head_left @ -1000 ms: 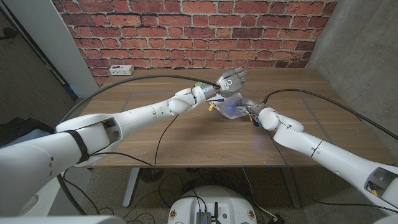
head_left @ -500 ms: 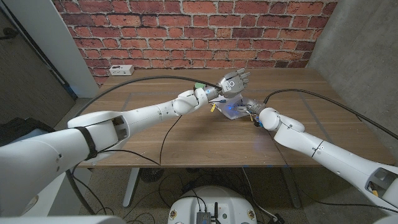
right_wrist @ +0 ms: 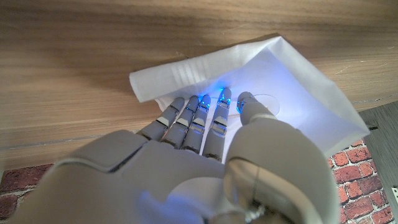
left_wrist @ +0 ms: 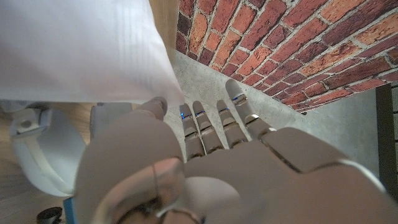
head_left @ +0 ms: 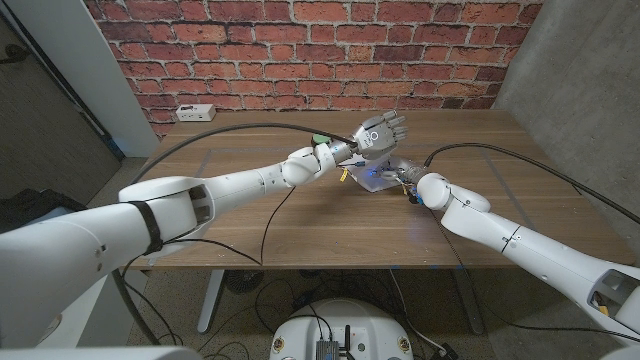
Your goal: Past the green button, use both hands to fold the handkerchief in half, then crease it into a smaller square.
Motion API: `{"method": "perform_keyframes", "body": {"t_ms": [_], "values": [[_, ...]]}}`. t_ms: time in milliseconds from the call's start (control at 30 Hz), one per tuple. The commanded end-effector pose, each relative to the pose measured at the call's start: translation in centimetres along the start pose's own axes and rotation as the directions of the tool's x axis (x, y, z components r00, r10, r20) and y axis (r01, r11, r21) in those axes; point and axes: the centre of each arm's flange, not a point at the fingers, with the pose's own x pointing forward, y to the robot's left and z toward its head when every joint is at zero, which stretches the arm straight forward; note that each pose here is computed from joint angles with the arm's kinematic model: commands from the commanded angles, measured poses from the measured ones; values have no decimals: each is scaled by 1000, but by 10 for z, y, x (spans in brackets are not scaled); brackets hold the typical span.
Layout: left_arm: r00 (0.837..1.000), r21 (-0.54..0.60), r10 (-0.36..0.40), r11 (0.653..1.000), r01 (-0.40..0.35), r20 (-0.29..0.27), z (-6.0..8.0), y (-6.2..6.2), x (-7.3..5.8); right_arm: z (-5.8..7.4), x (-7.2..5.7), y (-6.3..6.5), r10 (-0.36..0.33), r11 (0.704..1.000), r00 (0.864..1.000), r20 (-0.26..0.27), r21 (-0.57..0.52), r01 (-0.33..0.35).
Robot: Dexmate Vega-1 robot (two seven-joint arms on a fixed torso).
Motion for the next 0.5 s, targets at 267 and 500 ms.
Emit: {"method": "perform_keyframes", "body": {"t_ms": [267,500], "values": [[996,-13,53,998,-55,-76,-3,10,-9,1,-6,-7,-30,1000,1000,8,-7,30],[995,-13,48,999,-49,-87,-4,14,-15,1,-12,-13,-81,997,997,15,-15,81]]}}
